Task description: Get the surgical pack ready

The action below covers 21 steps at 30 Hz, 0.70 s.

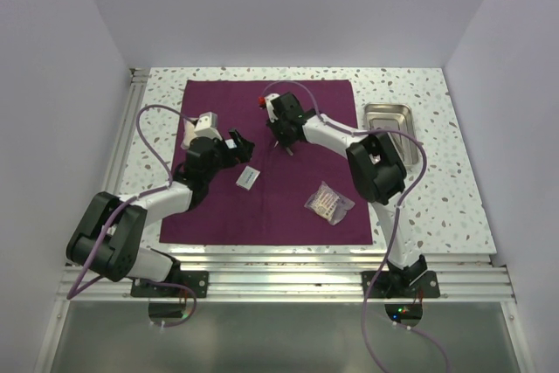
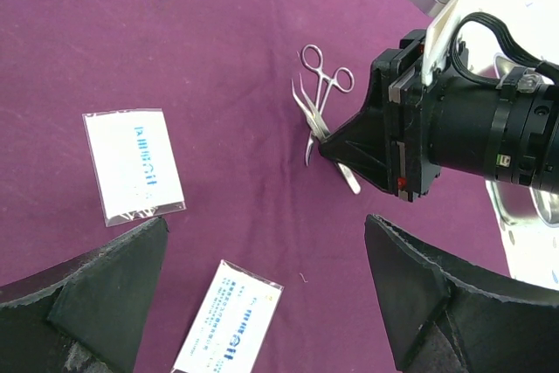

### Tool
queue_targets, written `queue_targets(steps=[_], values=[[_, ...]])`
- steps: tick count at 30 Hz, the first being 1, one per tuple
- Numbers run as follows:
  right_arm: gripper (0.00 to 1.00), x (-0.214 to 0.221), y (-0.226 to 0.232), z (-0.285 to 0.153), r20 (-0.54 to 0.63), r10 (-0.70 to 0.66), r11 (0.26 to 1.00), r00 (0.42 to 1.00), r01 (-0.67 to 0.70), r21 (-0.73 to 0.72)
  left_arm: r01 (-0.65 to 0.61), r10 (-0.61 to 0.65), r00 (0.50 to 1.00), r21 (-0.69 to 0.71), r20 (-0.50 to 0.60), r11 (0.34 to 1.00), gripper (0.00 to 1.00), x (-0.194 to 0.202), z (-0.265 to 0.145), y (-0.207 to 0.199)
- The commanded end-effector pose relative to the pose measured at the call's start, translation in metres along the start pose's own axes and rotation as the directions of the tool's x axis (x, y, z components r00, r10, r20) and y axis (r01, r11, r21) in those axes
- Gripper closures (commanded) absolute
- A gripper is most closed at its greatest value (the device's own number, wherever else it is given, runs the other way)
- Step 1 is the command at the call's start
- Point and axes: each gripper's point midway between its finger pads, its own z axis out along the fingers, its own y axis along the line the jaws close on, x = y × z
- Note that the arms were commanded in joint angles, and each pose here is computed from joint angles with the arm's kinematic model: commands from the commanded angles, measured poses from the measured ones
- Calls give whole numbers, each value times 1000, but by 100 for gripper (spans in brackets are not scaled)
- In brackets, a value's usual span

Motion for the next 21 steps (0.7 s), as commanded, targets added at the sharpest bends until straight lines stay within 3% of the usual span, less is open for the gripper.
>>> queue_targets(steps=[1, 7, 12, 16, 17, 21], values=[[92, -3, -2, -2, 4, 23, 1000, 1000, -23, -11, -26, 25, 999, 23, 41, 999, 2, -16, 4, -11], [93, -26, -21, -52, 117, 112, 994, 987, -110, -26, -31, 29, 999, 28, 44, 999, 4, -17, 4, -13], [93, -18, -94, -100, 185, 247, 962, 951, -264, 72, -34, 33, 999, 34, 40, 999, 4, -16, 4, -16], [94, 10, -170, -137, 238, 389, 870, 890, -440, 223, -39, 38, 999, 40, 22, 998, 3, -11, 7, -18], [94, 28, -200, -143, 247, 454, 812, 856, -512, 280, -40, 40, 999, 45, 19, 998, 3, -11, 8, -19], [94, 78, -256, -153, 228, 569, 692, 790, -610, 386, -50, 51, 999, 51, -15, 997, 2, -3, 15, -22]])
